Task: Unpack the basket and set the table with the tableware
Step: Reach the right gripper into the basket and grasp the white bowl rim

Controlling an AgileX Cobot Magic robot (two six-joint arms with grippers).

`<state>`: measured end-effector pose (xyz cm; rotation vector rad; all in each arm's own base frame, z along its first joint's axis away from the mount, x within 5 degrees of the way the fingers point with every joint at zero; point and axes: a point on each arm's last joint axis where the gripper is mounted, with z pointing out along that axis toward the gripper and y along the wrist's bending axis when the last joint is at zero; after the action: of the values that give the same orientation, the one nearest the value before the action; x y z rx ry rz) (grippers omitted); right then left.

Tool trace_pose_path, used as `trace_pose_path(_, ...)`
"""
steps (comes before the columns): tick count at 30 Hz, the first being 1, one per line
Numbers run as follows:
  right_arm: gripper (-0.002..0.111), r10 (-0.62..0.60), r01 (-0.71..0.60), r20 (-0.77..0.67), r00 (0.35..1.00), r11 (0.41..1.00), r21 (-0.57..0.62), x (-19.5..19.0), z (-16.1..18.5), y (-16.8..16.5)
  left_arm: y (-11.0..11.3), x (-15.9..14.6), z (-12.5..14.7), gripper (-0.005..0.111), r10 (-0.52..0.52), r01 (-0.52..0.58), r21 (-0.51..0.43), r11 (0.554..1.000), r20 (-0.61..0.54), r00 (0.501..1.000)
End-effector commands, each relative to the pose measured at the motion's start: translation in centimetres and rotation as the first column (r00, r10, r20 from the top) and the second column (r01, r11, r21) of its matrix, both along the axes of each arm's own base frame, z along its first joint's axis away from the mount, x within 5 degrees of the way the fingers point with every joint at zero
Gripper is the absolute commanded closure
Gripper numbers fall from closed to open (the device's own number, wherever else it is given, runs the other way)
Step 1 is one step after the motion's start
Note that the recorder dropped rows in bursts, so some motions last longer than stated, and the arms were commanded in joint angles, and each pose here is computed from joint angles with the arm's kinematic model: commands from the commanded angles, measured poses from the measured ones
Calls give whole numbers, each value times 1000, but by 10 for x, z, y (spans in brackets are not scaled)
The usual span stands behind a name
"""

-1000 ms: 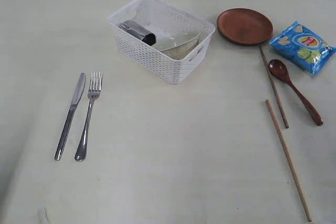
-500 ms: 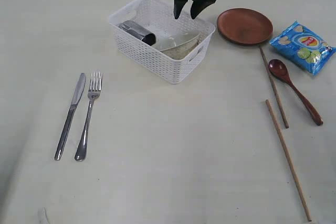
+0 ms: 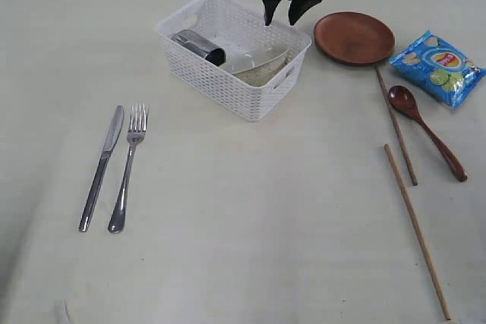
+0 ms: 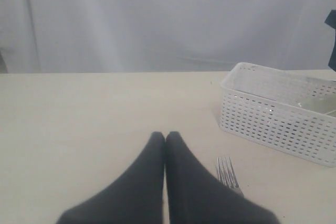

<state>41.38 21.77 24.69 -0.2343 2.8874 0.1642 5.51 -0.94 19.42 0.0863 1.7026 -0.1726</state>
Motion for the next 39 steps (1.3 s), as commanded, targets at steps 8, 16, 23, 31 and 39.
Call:
trace_pose_path(8,71,-23,21,-131,991,1000,-12,-14,-32,-4,0,0,0,107,-1,1,-5,1000,6,1000)
trace_pose_path(16,71,-23,19,-136,990,1000,-25,-15,-34,-5,0,0,0,107,-1,1,-5,1000,6,1000)
trace_pose_path(23,71,-33,31,-141,989,999,-17,-15,-34,-5,0,0,0,107,-1,1,-5,1000,6,1000)
trace_pose_path(31,71,-50,50,-153,987,999,-2,-15,-36,-3,0,0,0,107,-1,1,-5,1000,6,1000)
trace_pose_path(39,90,-74,81,-142,987,996,47,-9,-47,3,0,0,0,107,-1,1,-5,1000,6,1000)
